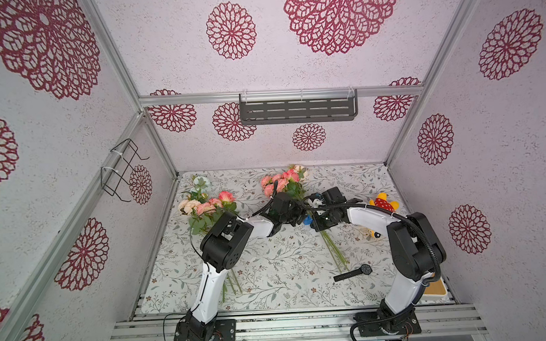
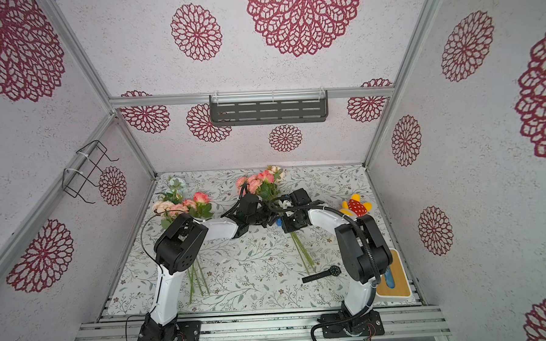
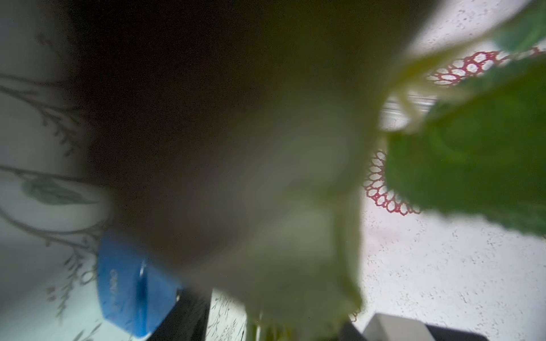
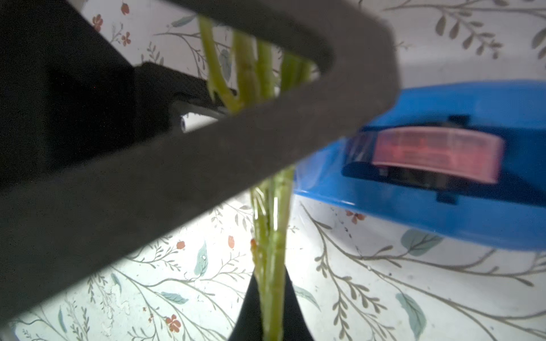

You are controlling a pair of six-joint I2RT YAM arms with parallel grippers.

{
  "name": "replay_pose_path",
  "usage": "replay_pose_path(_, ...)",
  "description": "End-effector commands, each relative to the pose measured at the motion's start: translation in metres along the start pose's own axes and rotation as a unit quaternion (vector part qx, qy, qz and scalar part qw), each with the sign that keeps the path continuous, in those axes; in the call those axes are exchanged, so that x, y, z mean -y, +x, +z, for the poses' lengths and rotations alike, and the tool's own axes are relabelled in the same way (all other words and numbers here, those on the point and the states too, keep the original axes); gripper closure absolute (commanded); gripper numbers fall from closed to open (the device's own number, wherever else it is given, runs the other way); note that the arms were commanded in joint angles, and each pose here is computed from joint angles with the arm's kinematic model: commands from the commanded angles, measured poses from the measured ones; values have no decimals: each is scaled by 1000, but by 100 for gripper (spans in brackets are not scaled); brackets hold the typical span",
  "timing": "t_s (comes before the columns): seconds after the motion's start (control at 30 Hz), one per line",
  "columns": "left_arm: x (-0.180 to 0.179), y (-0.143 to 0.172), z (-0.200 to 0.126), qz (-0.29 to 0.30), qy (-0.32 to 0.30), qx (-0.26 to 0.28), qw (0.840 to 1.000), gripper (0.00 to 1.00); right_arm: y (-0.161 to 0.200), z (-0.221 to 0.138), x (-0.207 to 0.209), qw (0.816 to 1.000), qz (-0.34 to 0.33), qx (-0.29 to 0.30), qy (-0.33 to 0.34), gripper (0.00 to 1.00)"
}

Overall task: Wrap bouquets with tape
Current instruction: Wrap the tape around the bouquet.

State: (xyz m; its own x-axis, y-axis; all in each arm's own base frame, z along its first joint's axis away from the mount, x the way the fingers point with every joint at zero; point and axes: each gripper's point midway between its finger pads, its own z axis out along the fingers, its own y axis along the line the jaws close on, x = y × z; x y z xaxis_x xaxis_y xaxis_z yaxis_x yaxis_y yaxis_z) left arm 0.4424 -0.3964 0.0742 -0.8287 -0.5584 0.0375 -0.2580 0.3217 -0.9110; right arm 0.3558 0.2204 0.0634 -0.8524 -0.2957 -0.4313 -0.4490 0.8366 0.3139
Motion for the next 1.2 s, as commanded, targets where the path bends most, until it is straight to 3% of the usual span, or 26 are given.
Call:
replay_pose_path(0.0, -18, -5, 4, 1, -36, 5, 999, 47, -26, -24, -24, 998, -19, 54, -32, 100)
replay_pose_path(0.27, -10, 3, 6, 9, -31, -6, 999, 70, -32, -18, -26, 998, -6, 52, -33, 100)
replay_pose_path(0.4, -7, 7, 5, 17, -33, -12, 999, 90, -33, -19, -22, 998, -7, 53, -23, 100)
replay_pose_path(0.5, -7, 8, 6, 18, -32, -16, 999, 100, -34, -20, -19, 998, 4, 56, -30, 100)
replay_pose_path(0.57, -7, 7, 5, 17, -32, -15, 999, 100, -36, -23, -16, 997, 19, 66, -42, 95)
replay_pose_path(0.7, -5, 4, 5, 22, -30, -10, 999, 100, -33, -32, -13, 995, 36, 72, -52, 55)
replay_pose_path(0.77, -5, 2, 5, 25, -29, -8, 999, 100, -32, -38, -15, 993, 50, 80, -70, 46)
replay_pose_path(1.0, 5, -2, 3, 26, 1, 5, 1000, 100, -26, -52, -19, 960, 170, 123, -183, 37)
replay_pose_path(1.17, 13, -1, 3, 28, 21, 7, 999, 100, -8, -35, -4, 956, 201, 102, -186, 37)
